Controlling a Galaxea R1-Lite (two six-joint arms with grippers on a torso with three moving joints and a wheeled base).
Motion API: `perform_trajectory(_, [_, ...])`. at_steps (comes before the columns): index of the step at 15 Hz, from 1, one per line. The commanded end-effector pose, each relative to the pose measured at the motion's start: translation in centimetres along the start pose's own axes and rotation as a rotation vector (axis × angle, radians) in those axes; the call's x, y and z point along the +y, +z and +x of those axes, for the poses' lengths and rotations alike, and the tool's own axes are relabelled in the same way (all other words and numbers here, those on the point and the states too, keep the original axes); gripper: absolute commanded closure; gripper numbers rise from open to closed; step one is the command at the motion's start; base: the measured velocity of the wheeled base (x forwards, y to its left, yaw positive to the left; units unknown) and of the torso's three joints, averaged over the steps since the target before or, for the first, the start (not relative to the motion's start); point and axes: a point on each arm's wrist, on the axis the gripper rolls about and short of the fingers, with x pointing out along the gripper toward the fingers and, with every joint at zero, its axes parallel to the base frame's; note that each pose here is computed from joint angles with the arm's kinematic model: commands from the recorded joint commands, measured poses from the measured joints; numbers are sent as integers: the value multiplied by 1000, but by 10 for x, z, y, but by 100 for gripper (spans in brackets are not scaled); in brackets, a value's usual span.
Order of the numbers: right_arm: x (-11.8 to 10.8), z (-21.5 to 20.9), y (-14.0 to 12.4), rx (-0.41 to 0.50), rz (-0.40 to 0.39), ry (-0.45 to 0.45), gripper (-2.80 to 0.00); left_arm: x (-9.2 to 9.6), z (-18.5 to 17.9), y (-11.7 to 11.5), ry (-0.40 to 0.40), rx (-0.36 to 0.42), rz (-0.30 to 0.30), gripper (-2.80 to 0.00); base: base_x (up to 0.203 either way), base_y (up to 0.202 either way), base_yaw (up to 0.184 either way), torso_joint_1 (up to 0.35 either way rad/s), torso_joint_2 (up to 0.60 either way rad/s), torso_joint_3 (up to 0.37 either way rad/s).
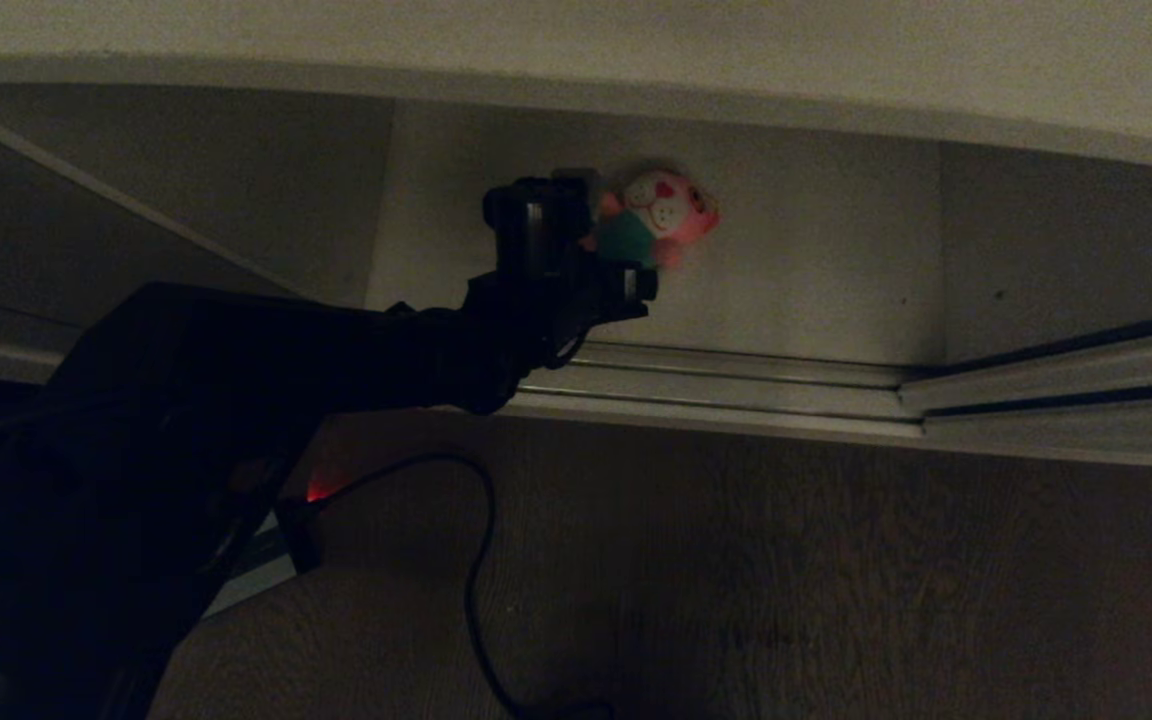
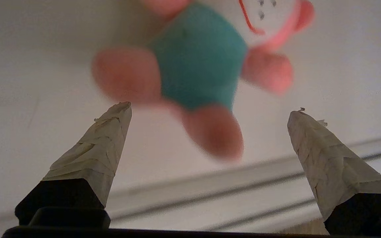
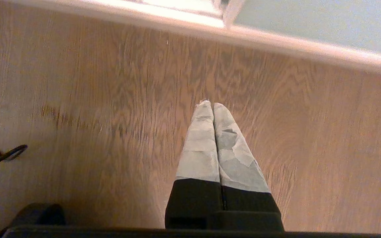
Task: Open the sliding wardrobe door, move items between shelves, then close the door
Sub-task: Place the pink doll on the higher shelf
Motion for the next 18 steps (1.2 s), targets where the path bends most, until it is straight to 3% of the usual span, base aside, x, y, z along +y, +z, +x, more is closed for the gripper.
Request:
perform_trajectory(1, [0, 0, -1, 3, -1, -1, 0, -4, 5, -14, -5, 28, -10, -280, 157, 0, 5, 3, 2, 2])
perform_trajectory(4, [0, 0, -1, 3, -1, 1, 0, -4, 7, -17, -4, 28, -18, -280, 20, 0, 3, 2, 1, 0])
perform_trajectory(6, [0, 0, -1, 5, 0, 1, 0, -6, 21, -42, 0, 49, -20, -280, 0, 0, 0, 0, 0, 0])
perform_trajectory(10, [0, 0, -1, 3, -1, 1, 0, -6, 26, -50, -12, 27, -21, -280, 0, 0, 0, 0, 0, 0])
perform_trajectory(11, [0, 0, -1, 3, -1, 1, 0, -6, 30, -55, -30, -17, -19, -280, 0, 0, 0, 0, 0, 0])
perform_trajectory(14, [0, 0, -1, 3, -1, 1, 0, -5, 31, -56, -39, -37, -10, -280, 0, 0, 0, 0, 0, 0])
perform_trajectory(17, [0, 0, -1, 5, 0, 1, 0, -4, 33, -48, -40, -177, 6, -280, 0, 0, 0, 0, 0, 0])
perform_trajectory(18, [0, 0, -1, 3, -1, 1, 0, -3, 34, -52, -39, -177, 10, -280, 0, 0, 0, 0, 0, 0])
